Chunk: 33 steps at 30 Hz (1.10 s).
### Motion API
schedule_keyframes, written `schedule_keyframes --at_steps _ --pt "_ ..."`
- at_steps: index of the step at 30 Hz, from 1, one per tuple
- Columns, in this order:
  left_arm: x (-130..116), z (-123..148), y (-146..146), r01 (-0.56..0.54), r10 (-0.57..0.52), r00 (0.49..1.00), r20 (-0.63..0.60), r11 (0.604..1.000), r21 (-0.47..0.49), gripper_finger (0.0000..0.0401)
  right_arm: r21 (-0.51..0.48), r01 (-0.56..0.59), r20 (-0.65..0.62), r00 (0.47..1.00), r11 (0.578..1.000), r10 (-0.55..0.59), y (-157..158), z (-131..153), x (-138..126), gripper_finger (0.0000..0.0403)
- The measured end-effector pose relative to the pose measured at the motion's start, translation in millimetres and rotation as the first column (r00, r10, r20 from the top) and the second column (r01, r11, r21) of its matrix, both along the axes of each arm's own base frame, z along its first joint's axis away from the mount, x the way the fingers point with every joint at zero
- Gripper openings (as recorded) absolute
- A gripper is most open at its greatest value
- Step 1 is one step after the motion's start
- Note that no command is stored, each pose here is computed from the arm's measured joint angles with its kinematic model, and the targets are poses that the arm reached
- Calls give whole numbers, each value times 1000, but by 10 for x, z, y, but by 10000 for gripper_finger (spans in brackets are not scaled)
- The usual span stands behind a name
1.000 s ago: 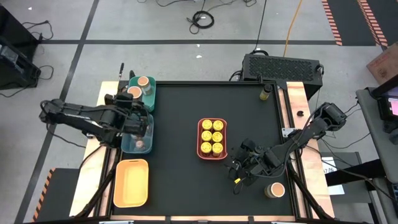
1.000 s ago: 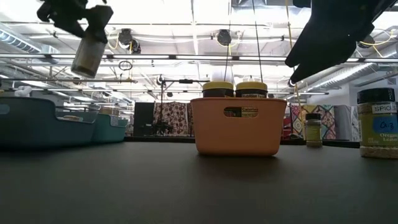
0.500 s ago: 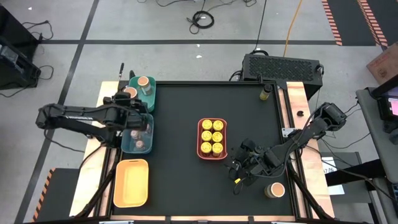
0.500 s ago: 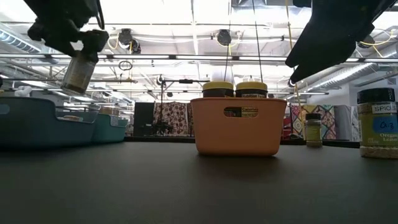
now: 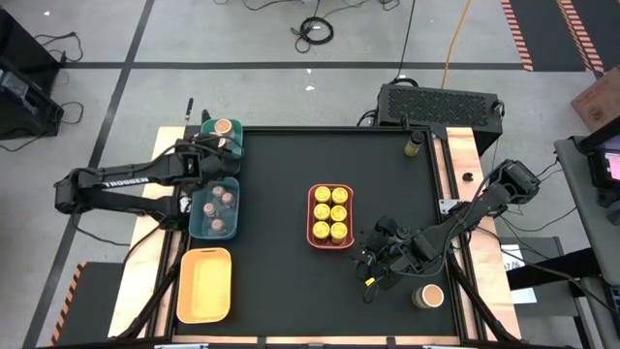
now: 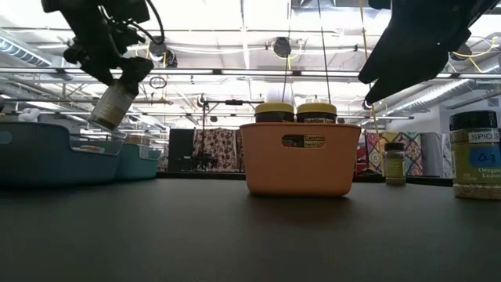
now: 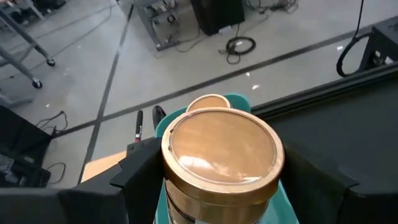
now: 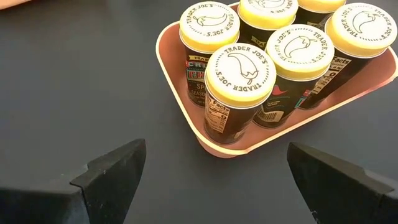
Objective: Sort spices by type
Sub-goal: Put the golden seasoning bottle in the green bin
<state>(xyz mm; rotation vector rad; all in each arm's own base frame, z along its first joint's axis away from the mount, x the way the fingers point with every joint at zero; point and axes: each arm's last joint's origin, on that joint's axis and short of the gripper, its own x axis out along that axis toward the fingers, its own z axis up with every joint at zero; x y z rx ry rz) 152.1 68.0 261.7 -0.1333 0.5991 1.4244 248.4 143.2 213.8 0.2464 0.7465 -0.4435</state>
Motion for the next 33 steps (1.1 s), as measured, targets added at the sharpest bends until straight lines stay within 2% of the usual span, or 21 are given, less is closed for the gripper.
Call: schedule_keyframes --at_steps 14,24,33 --pt "-6 17 242 5 -2 999 42 997 -73 273 -7 -6 -4 1000 1000 6 -1 -1 -1 384" --pt "-86 -345 374 -41 51 995 83 993 -114 273 -15 -14 -10 1000 1000 13 -2 -2 -3 384" --pt "-135 -416 420 -64 76 994 84 989 -135 273 -26 -25 -15 1000 999 24 -3 -2 -3 384"
